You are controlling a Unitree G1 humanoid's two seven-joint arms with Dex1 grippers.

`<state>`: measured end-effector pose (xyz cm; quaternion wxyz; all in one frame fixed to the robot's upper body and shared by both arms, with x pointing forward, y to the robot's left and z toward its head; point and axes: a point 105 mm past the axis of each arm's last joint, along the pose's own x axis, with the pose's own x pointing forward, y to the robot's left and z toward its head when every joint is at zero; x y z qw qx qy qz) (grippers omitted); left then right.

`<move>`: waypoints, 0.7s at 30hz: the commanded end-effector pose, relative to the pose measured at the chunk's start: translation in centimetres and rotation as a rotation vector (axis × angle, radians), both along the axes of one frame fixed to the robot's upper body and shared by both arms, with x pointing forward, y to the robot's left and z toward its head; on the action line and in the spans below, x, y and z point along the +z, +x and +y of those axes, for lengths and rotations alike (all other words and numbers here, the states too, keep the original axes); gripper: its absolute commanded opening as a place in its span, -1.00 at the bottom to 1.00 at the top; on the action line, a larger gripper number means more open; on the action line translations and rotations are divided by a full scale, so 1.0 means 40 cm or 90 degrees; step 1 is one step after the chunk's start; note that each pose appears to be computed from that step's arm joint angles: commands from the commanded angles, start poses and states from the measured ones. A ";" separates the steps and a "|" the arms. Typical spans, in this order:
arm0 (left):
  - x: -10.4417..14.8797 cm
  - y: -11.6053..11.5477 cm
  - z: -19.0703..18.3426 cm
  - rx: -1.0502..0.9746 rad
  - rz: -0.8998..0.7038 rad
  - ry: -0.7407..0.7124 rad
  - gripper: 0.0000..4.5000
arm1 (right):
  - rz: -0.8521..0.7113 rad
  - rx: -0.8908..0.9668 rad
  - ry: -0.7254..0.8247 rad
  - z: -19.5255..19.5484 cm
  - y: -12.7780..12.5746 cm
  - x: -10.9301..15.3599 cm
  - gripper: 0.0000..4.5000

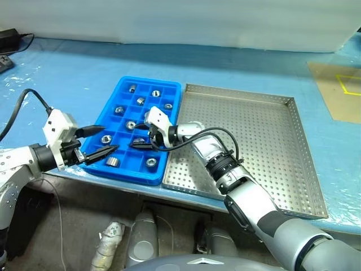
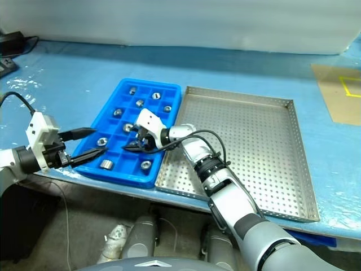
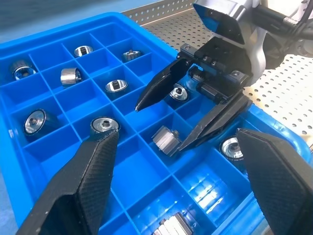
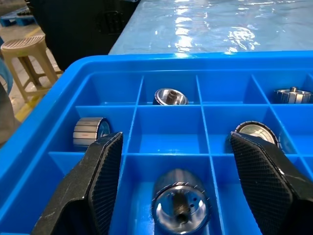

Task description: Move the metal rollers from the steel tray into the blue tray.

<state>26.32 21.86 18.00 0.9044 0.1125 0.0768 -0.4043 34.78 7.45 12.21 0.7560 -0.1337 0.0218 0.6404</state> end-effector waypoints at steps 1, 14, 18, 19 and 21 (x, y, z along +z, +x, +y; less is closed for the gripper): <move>0.022 0.020 -0.017 -0.028 -0.029 0.004 0.81 | -0.022 -0.052 0.069 -0.038 0.043 0.089 0.60; -0.054 0.183 -0.147 -0.113 -0.030 -0.020 0.81 | -0.067 -0.267 -0.006 -0.443 0.057 0.135 0.60; -0.097 0.229 -0.189 -0.124 -0.019 -0.034 0.81 | -0.042 -0.371 -0.010 -0.530 0.043 0.091 0.60; -0.105 0.242 -0.203 -0.124 -0.020 -0.041 0.81 | -0.036 -0.401 -0.001 -0.545 0.040 0.082 0.60; -0.112 0.261 -0.226 -0.124 -0.023 -0.054 0.81 | -0.027 -0.439 0.018 -0.553 0.034 0.073 0.60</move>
